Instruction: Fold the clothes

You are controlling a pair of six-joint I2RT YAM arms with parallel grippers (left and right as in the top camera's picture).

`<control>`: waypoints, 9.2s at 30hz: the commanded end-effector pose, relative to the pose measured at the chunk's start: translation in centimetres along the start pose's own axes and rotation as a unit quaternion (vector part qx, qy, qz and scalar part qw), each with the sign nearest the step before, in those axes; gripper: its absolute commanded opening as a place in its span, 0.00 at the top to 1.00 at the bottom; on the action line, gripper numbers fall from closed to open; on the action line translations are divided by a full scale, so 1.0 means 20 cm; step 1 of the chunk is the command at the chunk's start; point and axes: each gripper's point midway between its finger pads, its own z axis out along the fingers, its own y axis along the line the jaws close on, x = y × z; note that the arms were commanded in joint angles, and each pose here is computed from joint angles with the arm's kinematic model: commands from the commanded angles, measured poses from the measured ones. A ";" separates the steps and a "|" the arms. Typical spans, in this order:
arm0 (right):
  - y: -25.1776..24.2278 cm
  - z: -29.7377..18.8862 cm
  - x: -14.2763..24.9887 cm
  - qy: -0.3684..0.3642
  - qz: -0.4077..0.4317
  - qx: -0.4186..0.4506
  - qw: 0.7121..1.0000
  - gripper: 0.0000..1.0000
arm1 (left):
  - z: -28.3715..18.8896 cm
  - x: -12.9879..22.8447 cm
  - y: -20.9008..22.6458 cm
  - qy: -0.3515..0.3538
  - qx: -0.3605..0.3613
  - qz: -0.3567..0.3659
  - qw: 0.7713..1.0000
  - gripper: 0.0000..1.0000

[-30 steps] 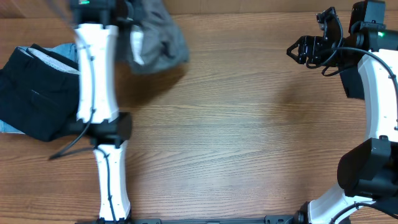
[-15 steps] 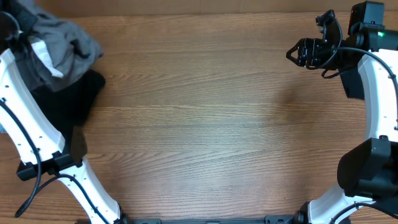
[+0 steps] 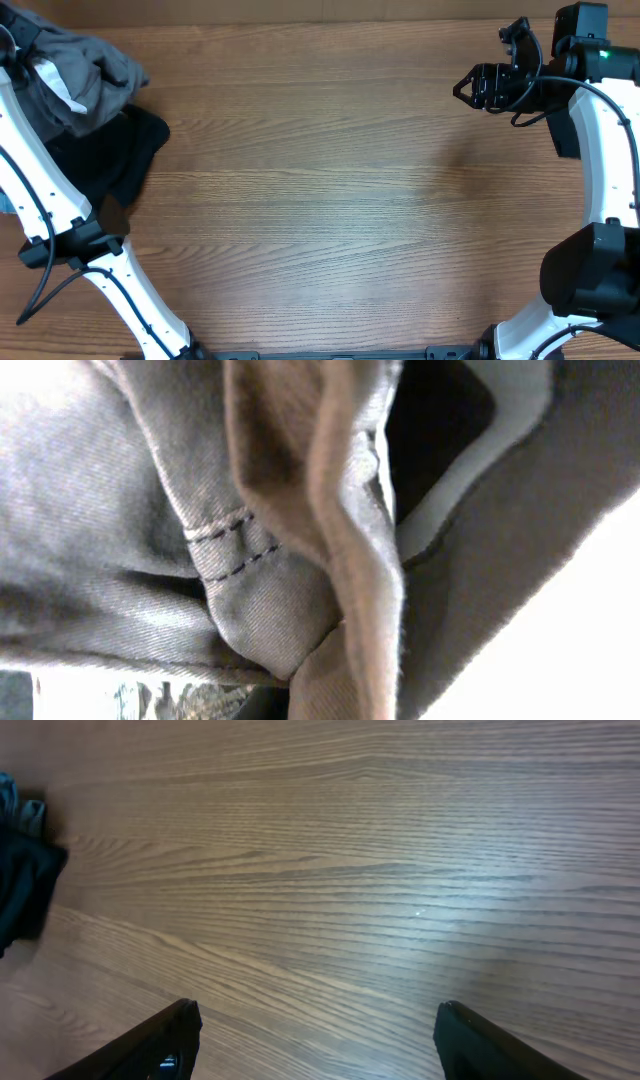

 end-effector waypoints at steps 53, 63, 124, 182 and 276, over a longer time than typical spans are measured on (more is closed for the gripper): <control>0.02 -0.01 0.01 0.003 -0.005 -0.001 1.000 0.18 | -0.04 0.08 0.42 0.100 -0.064 0.068 0.991 0.03; 0.02 -0.01 -0.01 -0.002 -0.008 -0.001 1.000 0.07 | 0.45 0.03 0.53 0.097 -0.107 0.084 0.986 0.96; -0.02 -0.01 0.01 0.007 -0.004 0.025 1.000 0.00 | 0.74 1.03 0.56 0.381 -0.186 0.118 0.898 0.96; 0.02 -0.46 0.05 -0.068 0.025 0.040 0.997 0.00 | -0.28 0.19 -0.12 0.020 0.018 0.130 0.991 0.00; 0.40 -0.55 0.84 -0.590 -0.179 0.017 0.787 0.00 | -0.28 0.20 -0.14 0.022 0.021 0.134 0.990 0.00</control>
